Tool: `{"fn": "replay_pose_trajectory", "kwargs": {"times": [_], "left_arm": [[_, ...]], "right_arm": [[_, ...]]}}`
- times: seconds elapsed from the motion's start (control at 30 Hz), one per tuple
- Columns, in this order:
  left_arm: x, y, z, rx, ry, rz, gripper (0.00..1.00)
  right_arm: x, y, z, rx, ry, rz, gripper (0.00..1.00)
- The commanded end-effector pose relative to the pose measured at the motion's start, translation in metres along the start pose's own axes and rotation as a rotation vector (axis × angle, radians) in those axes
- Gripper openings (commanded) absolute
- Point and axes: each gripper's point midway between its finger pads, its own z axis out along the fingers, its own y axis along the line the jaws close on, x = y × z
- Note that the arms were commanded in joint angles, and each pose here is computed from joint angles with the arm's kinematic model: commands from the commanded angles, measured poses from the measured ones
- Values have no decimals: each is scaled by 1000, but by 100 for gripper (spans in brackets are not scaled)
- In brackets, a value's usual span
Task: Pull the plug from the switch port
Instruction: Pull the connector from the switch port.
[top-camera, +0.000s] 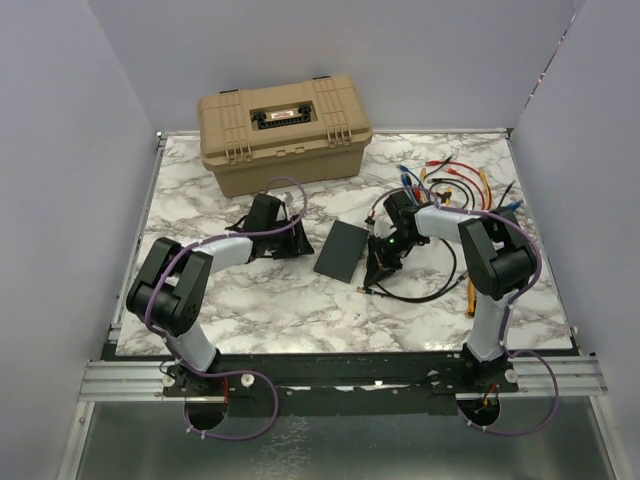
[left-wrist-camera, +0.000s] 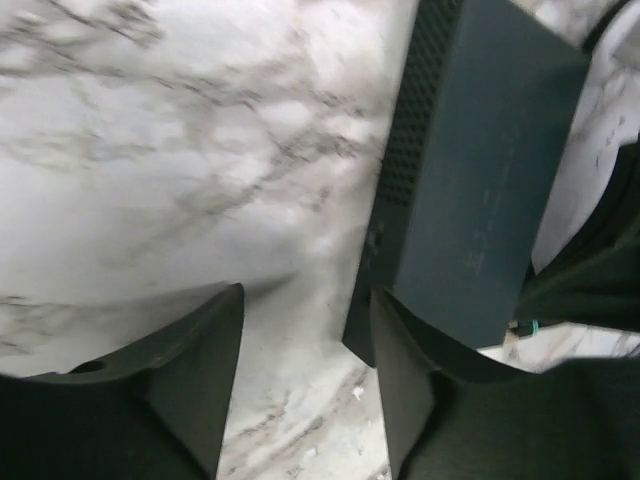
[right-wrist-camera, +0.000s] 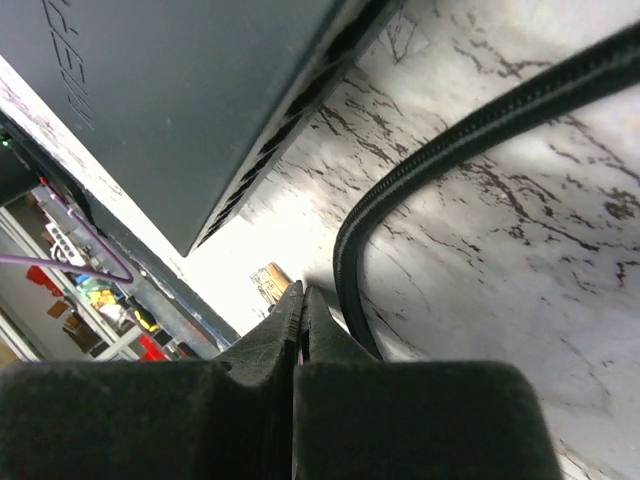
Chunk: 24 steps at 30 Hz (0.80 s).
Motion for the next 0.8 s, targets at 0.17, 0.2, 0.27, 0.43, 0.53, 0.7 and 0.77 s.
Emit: {"fn": "replay_pose_trajectory", "kwargs": {"times": [0.17, 0.2, 0.27, 0.43, 0.53, 0.7, 0.77], "left_arm": [[38, -22, 5, -38, 155, 124, 61], [39, -25, 7, -35, 159, 131, 61], [43, -25, 11, -46, 170, 140, 61], [53, -15, 17, -114, 180, 147, 56], [61, -2, 18, -161, 198, 138, 46], [71, 12, 21, -213, 232, 130, 24], [72, 16, 23, -228, 240, 127, 17]], "right_arm": [[-22, -4, 4, 15, -10, -34, 0], [-23, -3, 4, 18, -11, -38, 0], [-24, -3, 1, 27, -19, -43, 0], [-25, -1, -13, 76, -68, -72, 2], [-25, 1, -24, 104, -94, -95, 6], [-21, 6, -39, 166, -113, -130, 22], [-16, 8, -43, 199, -112, -143, 27]]}}
